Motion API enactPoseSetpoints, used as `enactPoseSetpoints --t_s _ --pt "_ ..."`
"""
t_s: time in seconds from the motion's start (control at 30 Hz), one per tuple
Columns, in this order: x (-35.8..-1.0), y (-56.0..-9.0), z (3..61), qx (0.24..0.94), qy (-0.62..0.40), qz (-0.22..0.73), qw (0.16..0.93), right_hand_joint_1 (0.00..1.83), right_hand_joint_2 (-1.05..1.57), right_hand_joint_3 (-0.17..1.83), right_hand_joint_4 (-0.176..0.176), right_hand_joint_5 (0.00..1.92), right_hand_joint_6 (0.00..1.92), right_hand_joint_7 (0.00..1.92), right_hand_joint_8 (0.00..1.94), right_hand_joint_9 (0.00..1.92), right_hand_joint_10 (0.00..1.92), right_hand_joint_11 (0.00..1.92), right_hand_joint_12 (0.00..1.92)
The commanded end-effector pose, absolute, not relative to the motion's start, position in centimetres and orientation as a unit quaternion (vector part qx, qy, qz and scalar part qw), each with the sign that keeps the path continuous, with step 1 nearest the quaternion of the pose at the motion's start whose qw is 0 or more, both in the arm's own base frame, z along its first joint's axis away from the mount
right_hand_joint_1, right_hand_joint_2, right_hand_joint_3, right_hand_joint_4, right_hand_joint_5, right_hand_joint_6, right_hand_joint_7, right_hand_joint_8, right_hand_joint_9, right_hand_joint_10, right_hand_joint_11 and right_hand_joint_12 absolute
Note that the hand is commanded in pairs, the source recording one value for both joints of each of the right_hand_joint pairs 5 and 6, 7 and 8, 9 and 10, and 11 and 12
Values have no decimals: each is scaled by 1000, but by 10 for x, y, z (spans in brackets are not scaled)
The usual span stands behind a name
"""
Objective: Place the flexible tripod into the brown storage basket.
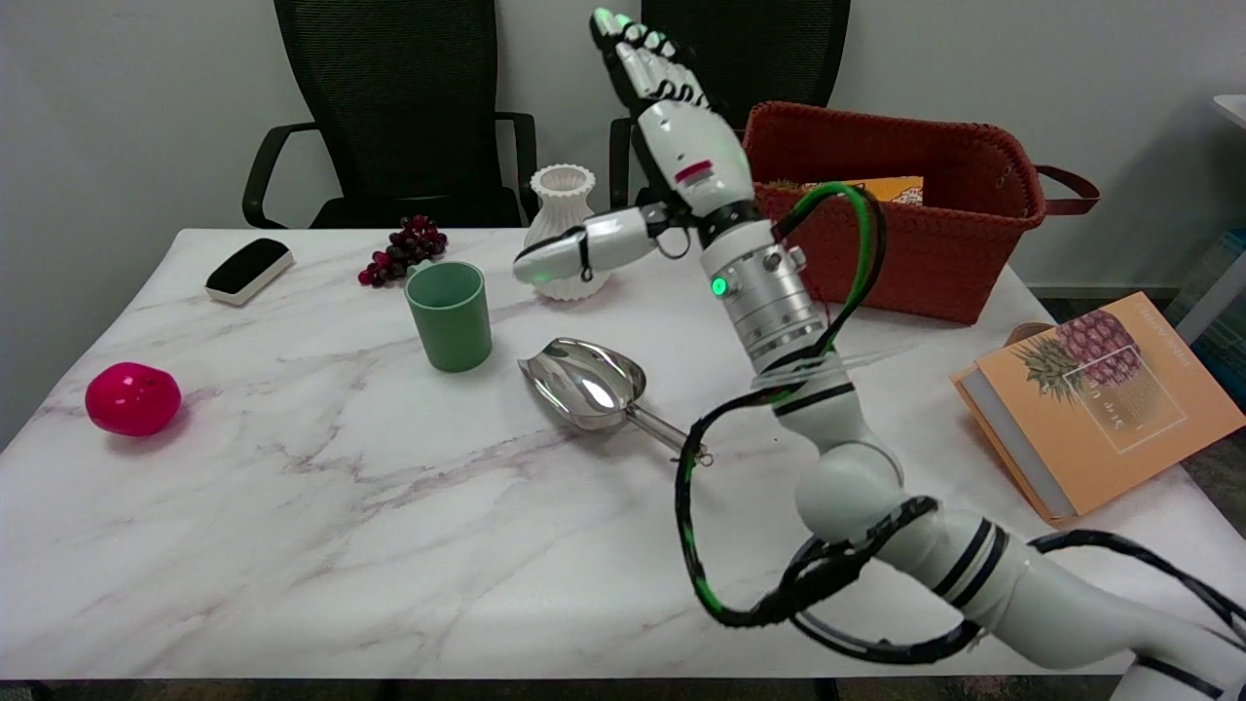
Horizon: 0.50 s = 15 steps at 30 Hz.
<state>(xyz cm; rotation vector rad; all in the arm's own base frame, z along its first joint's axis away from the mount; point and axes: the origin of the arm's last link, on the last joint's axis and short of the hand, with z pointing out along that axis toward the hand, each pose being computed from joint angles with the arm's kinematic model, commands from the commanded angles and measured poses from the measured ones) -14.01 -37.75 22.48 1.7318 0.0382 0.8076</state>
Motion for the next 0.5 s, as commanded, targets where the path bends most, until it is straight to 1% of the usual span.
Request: enactPoseSetpoints --t_s 0.03,0.33,0.5 --pt "-160 -337 155 746 21 317 585 685 203 -175 0 0 0 0 0 0 0 0 0" --pt "-156 -340 146 744 28 318 587 701 192 -175 0 0 0 0 0 0 0 0 0" --pt "-160 -341 145 744 32 315 588 703 189 -175 0 0 0 0 0 0 0 0 0"
